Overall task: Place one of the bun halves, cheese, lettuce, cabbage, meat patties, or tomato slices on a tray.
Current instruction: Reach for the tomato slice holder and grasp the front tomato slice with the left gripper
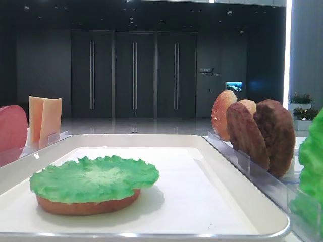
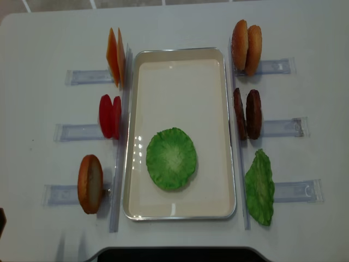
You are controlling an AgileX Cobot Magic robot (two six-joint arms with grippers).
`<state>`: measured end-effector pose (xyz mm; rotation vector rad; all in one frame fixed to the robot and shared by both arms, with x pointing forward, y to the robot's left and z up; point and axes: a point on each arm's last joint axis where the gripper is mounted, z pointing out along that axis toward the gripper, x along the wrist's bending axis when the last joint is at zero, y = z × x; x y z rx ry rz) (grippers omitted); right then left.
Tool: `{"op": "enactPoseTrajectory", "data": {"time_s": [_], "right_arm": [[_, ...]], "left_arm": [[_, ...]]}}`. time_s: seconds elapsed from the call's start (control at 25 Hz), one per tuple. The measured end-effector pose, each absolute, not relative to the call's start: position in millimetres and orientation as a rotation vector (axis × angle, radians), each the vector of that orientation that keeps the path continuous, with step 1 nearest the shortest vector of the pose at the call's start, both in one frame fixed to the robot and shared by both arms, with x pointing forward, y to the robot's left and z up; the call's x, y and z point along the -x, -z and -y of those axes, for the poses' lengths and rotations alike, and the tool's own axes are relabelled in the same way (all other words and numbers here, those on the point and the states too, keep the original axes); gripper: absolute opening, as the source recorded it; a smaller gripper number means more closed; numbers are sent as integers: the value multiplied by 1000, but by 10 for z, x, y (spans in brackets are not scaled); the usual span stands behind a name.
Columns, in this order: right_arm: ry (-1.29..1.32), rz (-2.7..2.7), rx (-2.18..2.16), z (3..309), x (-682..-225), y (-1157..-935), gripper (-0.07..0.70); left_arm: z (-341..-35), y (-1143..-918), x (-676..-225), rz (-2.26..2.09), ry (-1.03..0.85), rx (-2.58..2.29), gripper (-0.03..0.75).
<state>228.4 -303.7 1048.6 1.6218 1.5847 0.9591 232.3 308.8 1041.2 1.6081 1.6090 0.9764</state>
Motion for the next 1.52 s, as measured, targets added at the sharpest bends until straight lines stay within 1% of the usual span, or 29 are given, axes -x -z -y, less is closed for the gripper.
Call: {"op": "enactPoseTrajectory", "data": {"time_s": [0.68, 0.84, 1.04, 1.24, 1.36, 1.52], "right_arm": [[-960, -1584, -1621, 3037, -2285, -10488, 347], [-960, -1584, -1621, 3037, -2285, -10488, 347], [-960, -1584, -1621, 3037, -2285, -10488, 347], [-960, -1584, -1621, 3037, -2285, -10488, 347], [-960, -1584, -1621, 3037, -2286, -10485, 347], [-960, -1584, -1621, 3037, -2286, -10485, 347]], "left_arm": [[-3088, -10412, -2323, -1603, -981, -1617, 391], [-3102, -10444, -2308, -1605, -1003, -1613, 391], [-3101, -10477, -2471, -1701, -920, -1661, 391], [-3100, -10698, -2801, -1812, -829, -1722, 391], [-3101, -10903, -3098, -1873, -790, -1736, 391], [-3100, -11060, -3592, -1959, -726, -1787, 391]]}}
